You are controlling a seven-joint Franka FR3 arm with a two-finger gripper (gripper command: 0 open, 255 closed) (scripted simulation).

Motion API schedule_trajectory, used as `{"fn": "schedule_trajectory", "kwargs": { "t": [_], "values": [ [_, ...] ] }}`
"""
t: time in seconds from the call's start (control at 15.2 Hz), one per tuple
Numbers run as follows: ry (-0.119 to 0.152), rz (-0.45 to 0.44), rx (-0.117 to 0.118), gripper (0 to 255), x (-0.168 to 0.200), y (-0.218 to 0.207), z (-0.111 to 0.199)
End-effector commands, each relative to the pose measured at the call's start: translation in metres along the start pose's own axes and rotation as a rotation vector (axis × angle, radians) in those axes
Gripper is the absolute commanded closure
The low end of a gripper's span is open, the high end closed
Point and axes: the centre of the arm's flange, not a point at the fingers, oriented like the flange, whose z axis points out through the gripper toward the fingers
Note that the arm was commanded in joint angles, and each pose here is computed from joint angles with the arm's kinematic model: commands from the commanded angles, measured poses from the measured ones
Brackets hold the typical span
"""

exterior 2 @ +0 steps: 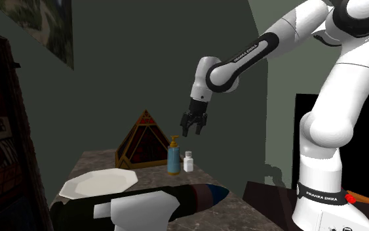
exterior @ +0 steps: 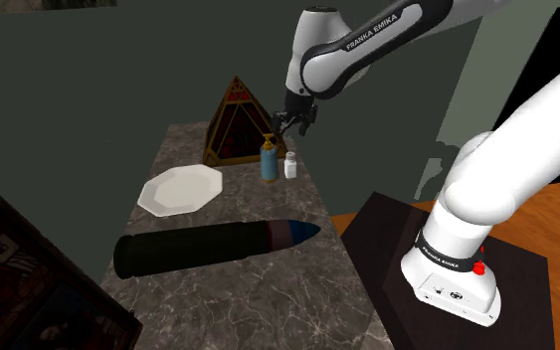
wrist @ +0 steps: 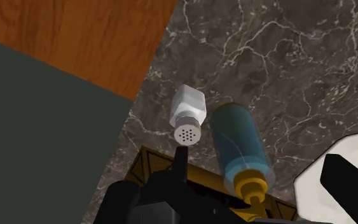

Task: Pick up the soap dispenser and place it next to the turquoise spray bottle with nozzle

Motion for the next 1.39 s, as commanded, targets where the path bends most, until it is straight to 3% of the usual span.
{"fn": "schedule_trajectory", "kwargs": {
  "t": [0.0,0.2,0.73,1.25,1.32],
  "values": [
    [0.034,0.035,0.015,0,0.012,-0.008,0.022],
    [0.078,0.086,0.033,0,0.029,-0.016,0.051],
    [0.079,0.087,0.034,0,0.033,-0.017,0.092],
    [0.079,0.087,0.034,0,0.033,-0.017,0.092],
    [0.079,0.087,0.034,255,0.033,-0.017,0.092]
  ]
}}
